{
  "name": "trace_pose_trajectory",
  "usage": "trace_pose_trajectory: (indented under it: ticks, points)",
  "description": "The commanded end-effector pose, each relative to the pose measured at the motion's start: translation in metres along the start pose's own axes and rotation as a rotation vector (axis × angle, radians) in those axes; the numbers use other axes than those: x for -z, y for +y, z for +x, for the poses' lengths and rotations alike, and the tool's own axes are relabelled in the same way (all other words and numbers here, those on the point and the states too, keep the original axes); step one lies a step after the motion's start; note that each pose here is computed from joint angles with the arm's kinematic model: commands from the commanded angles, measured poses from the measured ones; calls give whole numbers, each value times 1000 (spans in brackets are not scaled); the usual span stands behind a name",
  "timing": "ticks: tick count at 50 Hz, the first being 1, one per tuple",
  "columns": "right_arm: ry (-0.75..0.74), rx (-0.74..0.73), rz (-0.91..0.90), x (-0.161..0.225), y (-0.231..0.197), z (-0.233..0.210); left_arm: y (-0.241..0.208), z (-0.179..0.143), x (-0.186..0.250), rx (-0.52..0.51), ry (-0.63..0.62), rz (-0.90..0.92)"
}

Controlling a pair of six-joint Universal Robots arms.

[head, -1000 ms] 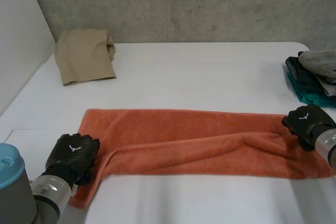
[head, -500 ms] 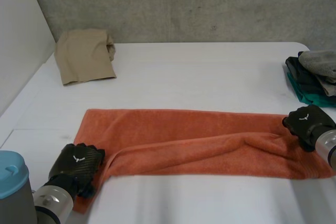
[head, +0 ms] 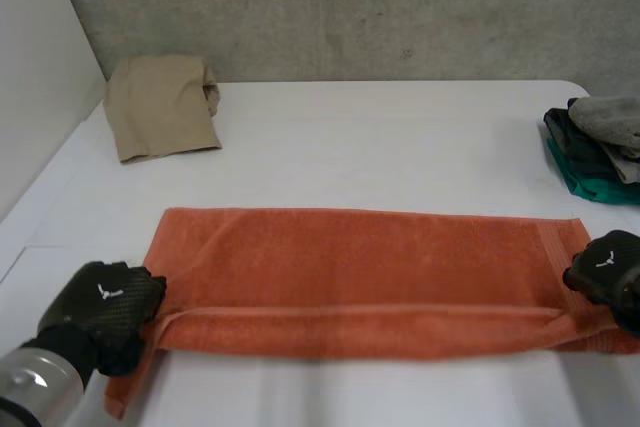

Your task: Fold the laundry.

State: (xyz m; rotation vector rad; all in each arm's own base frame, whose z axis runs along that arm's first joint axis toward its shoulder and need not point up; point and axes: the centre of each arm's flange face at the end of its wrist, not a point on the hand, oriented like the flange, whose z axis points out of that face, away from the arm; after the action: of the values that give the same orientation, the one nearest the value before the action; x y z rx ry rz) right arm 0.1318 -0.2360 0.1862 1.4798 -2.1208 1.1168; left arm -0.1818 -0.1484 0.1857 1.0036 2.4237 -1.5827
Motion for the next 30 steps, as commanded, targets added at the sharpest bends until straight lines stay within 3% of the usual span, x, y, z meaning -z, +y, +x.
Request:
trace_pose_trajectory:
  ticks: [1, 7, 17, 30]
  points:
    - [124, -90, 105, -24, -8, 17, -12, -31, -56, -31, -32, 49]
    - [185, -165, 144, -60, -8, 28, -27, -38, -113, -57, -50, 128]
    - [312, -131, 192, -101, -20, 39, -31, -33, -194, -76, -28, 158]
    - [439, -129, 174, -144, -37, 42, -49, -22, -239, -103, -44, 269]
